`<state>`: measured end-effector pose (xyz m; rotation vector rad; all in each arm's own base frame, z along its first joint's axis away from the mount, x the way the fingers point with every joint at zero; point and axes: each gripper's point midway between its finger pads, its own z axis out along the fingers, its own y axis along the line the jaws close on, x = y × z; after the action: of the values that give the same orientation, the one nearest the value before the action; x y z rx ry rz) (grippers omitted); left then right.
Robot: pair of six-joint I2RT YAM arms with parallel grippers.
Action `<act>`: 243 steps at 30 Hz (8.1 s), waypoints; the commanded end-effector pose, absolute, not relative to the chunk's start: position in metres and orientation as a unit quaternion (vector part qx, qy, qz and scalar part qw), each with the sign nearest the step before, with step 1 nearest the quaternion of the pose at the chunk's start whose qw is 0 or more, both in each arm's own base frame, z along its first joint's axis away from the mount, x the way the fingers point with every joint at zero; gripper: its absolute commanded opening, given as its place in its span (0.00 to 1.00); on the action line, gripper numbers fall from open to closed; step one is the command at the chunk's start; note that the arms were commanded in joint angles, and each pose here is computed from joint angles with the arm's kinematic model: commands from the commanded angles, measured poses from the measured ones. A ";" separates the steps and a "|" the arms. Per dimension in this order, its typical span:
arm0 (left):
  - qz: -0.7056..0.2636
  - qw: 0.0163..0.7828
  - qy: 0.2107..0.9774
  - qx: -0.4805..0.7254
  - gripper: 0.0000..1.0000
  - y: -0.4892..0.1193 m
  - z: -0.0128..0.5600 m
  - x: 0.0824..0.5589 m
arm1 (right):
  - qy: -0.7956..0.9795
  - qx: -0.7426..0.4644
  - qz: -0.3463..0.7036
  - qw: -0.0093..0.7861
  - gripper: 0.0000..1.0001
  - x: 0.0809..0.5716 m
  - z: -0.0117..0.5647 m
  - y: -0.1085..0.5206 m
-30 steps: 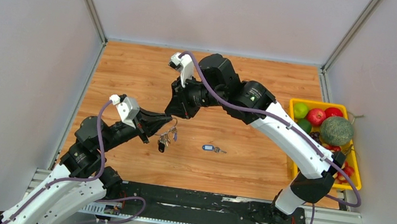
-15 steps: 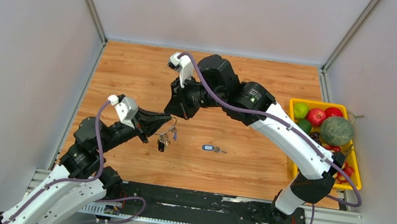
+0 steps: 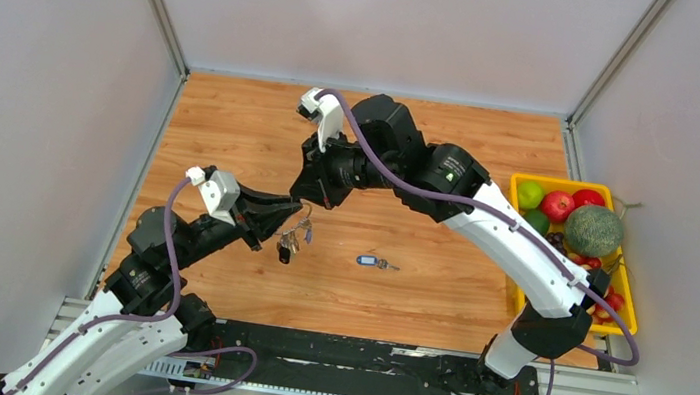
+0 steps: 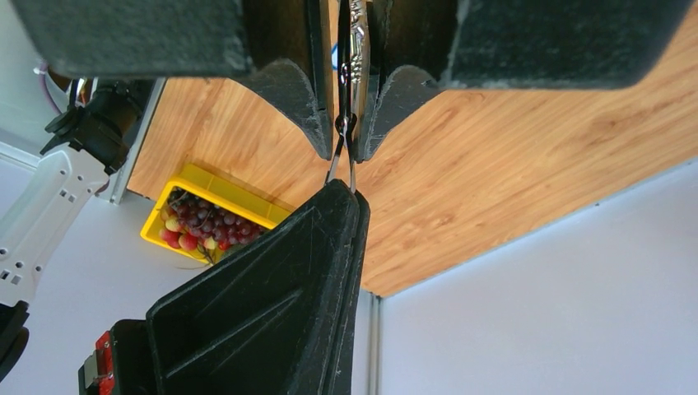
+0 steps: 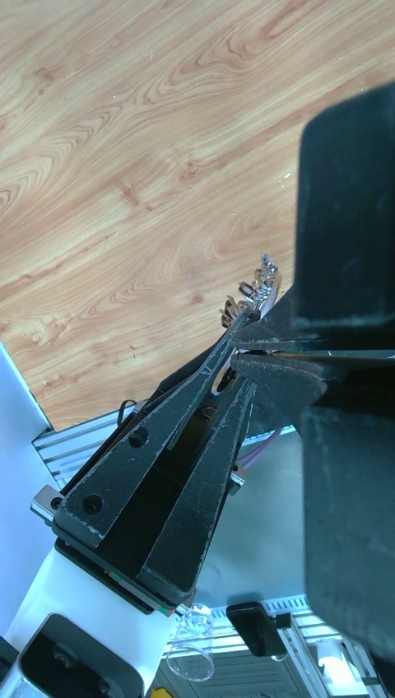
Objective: Put the keys on the keyring
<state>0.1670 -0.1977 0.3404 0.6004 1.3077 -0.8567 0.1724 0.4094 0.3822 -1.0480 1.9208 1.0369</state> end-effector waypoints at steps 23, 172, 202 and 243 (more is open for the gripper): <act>-0.373 0.707 0.541 0.261 0.40 -0.192 0.368 0.166 | 0.744 -0.369 0.407 0.381 0.00 0.182 0.409 0.414; -0.248 0.720 0.636 0.122 0.00 -0.152 0.343 0.227 | 0.892 -0.361 0.064 0.263 0.38 0.220 0.039 0.268; -0.250 0.718 0.637 0.125 0.00 -0.154 0.339 0.227 | 0.887 -0.378 0.028 0.263 0.23 0.228 0.027 0.268; -0.295 0.722 0.606 0.158 0.00 -0.167 0.355 0.211 | 0.748 -0.406 0.379 0.363 0.00 0.175 0.252 0.314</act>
<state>0.2214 -0.1613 0.3182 0.3499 1.4559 -0.5678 0.1962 0.3049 0.2079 -0.9651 2.0571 0.7717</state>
